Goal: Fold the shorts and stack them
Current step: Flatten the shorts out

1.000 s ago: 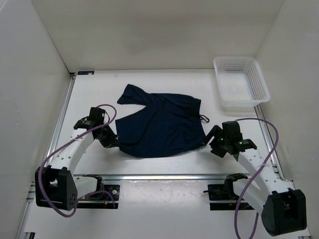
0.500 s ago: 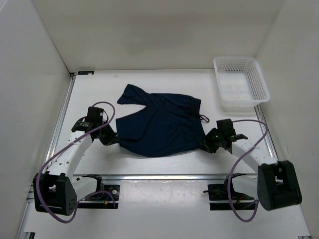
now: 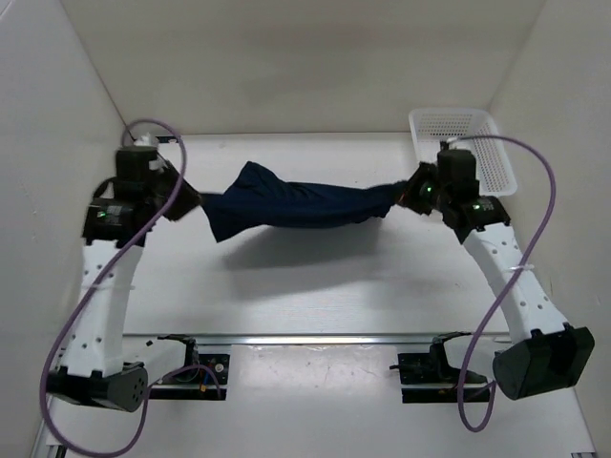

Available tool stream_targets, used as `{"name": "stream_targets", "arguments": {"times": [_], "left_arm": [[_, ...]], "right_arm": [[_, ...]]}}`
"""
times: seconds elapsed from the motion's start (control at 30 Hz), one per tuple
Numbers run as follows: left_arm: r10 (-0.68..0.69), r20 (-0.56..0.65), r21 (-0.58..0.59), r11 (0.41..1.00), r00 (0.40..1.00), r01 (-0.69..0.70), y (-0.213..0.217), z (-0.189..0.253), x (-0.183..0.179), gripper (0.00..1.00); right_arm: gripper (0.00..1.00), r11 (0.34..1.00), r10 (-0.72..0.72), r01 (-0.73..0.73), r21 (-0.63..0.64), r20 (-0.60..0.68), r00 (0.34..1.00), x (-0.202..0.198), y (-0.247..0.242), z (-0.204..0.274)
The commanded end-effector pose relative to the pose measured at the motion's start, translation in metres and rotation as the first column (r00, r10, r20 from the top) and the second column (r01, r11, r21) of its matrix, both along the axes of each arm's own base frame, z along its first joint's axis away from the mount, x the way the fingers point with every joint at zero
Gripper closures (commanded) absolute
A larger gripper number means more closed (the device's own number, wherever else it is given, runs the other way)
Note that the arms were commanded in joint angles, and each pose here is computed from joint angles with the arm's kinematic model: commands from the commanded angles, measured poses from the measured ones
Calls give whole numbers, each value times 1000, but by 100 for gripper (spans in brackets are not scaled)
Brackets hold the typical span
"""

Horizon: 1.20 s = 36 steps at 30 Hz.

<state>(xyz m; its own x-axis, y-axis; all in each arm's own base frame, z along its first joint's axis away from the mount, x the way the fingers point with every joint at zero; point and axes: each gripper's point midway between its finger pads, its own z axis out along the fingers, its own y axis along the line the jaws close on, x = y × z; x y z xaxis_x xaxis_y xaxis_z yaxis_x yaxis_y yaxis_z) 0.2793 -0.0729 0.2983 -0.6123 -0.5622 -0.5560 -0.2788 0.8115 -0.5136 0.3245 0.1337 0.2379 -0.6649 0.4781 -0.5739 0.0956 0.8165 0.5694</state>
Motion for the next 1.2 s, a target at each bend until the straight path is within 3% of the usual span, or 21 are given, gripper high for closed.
{"name": "stream_targets", "arguments": {"times": [0.0, 0.13, 0.23, 0.33, 0.47, 0.63, 0.73, 0.77, 0.83, 0.87, 0.93, 1.0, 1.17], "left_arm": [[41, 214, 65, 996, 976, -56, 23, 92, -25, 89], [54, 438, 51, 995, 897, -85, 33, 168, -67, 89], [71, 565, 32, 994, 822, -108, 40, 210, -100, 89], [79, 626, 25, 992, 776, -122, 45, 233, -123, 89], [126, 748, -14, 984, 652, -175, 61, 278, -168, 89], [152, 803, -42, 979, 576, -201, 70, 306, -186, 89], [150, 787, -20, 976, 599, -218, 71, 305, -162, 89], [150, 748, 4, 973, 647, -230, 69, 290, -138, 89], [141, 743, 20, 973, 655, -232, 65, 286, -110, 89], [130, 682, 56, 972, 720, -228, 59, 259, -78, 89], [124, 629, 95, 968, 767, -234, 56, 235, -43, 89], [105, 536, 153, 964, 838, -218, 47, 194, 13, 89], [99, 309, 222, 960, 946, -173, 54, 95, 136, 87]], "right_arm": [[100, 984, 140, -128, -122, 102, 985, -30, -7, 58], [100, 974, 215, -182, -136, 292, 932, -59, -8, 144], [100, 961, 273, -233, -150, 373, 887, -90, -8, 179], [100, 958, 287, -237, -162, 488, 824, -123, -15, 221], [100, 960, 280, -232, -158, 582, 763, -169, -25, 259], [100, 959, 281, -235, -156, 617, 735, -190, -28, 277], [100, 968, 252, -187, -170, 588, 769, -175, -35, 267], [100, 967, 253, -178, -183, 579, 775, -165, -34, 263], [100, 967, 242, -163, -195, 507, 827, -137, -32, 232], [100, 968, 229, -139, -210, 501, 835, -119, -33, 225], [100, 963, 220, -136, -232, 388, 895, -82, -29, 176], [100, 962, 207, -124, -244, 354, 912, -51, -24, 151], [100, 947, 184, -141, -288, 128, 975, 54, -7, 37]]}}
